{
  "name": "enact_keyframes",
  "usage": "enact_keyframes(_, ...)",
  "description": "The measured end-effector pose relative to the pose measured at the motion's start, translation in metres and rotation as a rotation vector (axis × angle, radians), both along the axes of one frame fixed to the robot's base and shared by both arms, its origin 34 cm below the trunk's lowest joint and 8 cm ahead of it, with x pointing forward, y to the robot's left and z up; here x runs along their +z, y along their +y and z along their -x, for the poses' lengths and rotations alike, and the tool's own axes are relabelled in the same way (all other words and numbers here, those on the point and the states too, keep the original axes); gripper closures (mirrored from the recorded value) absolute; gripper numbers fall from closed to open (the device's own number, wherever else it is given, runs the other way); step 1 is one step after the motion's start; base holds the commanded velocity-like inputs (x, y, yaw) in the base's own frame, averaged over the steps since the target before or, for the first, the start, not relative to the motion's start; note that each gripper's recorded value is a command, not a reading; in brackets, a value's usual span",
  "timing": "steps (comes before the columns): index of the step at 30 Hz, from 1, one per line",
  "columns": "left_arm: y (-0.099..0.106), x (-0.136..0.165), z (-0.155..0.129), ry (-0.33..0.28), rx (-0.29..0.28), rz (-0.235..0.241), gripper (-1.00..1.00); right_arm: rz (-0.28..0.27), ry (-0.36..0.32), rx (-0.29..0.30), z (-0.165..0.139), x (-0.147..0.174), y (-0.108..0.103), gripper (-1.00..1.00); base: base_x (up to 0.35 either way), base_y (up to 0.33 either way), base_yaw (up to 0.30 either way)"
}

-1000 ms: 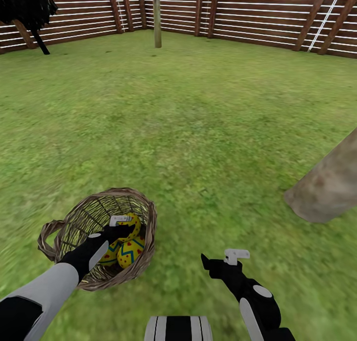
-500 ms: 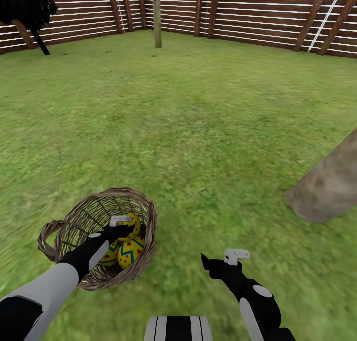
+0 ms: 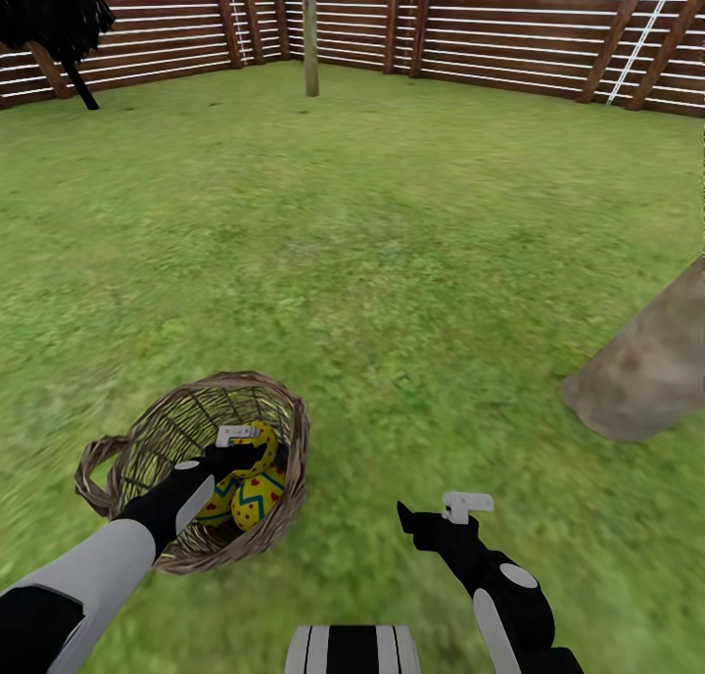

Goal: Take the three Easter eggs out of the wicker basket on the lawn in the garden, then place them on the lawn next to a single tree (choose any tree) so that all three eggs are next to the same tree and none are left in the basket.

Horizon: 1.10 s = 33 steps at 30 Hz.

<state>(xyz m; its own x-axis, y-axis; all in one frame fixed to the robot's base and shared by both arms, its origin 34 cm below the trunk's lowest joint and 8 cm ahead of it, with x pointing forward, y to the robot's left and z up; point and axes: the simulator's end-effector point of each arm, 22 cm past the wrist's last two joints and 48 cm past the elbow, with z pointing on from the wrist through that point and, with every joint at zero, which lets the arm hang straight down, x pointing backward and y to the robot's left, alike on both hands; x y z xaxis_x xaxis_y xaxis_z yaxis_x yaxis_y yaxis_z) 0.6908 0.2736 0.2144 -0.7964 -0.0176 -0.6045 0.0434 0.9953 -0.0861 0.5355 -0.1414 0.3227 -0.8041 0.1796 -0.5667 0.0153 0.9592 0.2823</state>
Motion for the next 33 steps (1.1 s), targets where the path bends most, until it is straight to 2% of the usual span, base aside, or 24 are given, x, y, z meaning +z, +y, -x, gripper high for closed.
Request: enact_keyframes(33, -0.0008, 0.0086, -0.0042, -0.015, -0.004, 0.006, 1.00, 0.000, -0.012, 0.000, -0.0022, 0.0059, -0.0001, -1.00, 0.000, 0.000, 0.000)
